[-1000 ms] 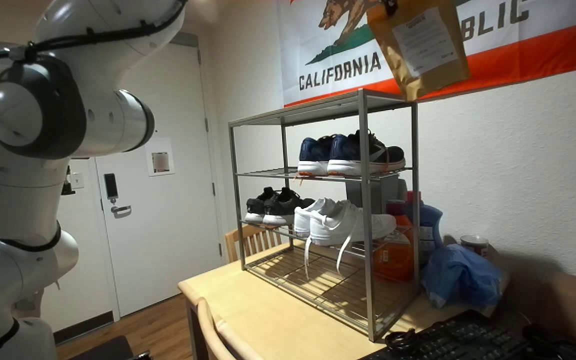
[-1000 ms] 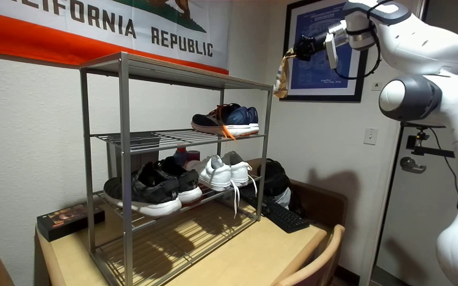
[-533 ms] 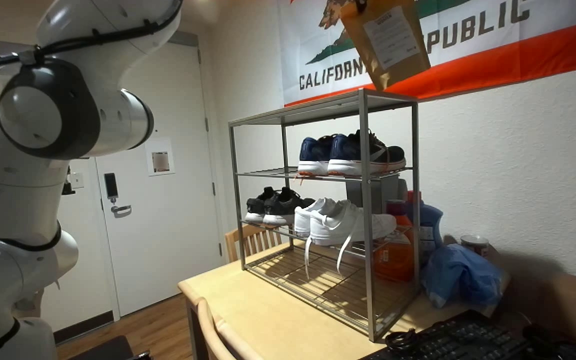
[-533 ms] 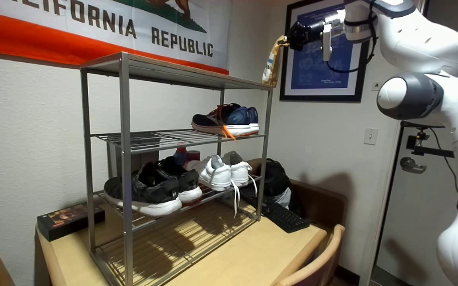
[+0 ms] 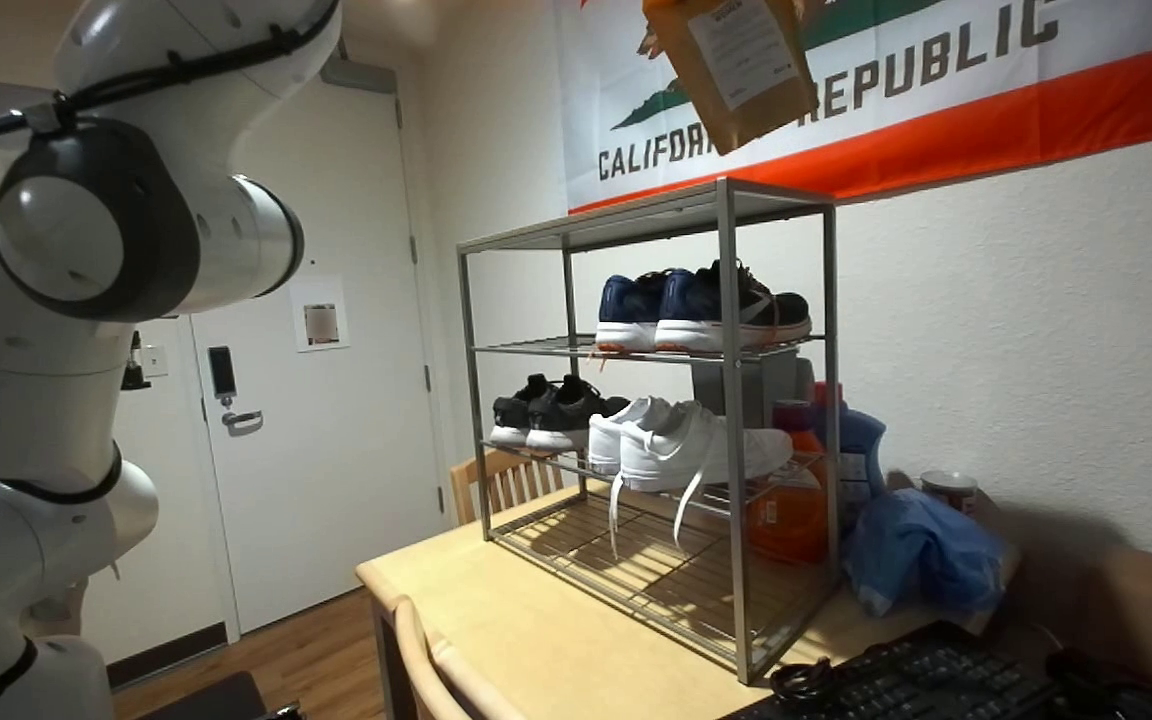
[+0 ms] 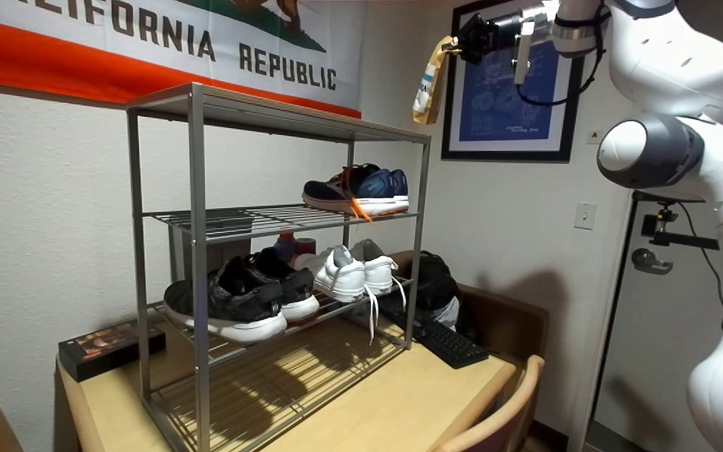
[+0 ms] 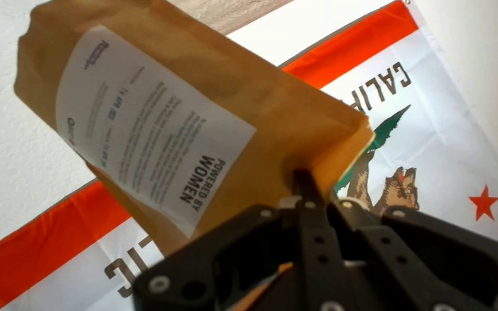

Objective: Pick the brown bag and put it on top of the rack

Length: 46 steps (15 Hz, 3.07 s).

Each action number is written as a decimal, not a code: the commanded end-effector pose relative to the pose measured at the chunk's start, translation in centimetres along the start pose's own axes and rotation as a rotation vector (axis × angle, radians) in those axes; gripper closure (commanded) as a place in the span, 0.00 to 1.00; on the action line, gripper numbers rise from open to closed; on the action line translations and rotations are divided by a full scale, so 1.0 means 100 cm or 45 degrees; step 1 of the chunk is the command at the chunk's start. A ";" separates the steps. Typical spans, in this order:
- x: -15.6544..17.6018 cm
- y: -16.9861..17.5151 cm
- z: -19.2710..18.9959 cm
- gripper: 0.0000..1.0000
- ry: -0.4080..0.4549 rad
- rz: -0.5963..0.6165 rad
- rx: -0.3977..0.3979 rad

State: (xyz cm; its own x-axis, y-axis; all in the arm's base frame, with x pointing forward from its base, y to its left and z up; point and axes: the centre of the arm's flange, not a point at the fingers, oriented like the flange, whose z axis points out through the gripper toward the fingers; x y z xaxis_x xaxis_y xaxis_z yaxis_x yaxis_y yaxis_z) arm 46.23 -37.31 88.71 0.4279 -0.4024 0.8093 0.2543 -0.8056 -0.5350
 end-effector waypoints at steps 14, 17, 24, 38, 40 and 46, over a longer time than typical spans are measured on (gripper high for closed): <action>-0.001 -0.015 -0.006 0.99 -0.204 0.056 0.423; 0.000 -0.014 -0.007 0.99 -0.150 0.086 0.428; -0.019 -0.002 0.000 0.98 -0.165 0.083 0.381; -0.002 0.012 0.038 0.99 -0.110 0.135 0.507; 0.006 0.012 0.038 0.99 -0.049 0.150 0.529; 0.014 0.015 0.045 0.99 0.052 0.183 0.529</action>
State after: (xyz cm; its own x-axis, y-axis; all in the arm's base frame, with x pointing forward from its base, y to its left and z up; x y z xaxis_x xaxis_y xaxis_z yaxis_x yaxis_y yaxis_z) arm 49.54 -36.57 86.18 0.4768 -0.4922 0.7283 0.5123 -0.5177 -0.6852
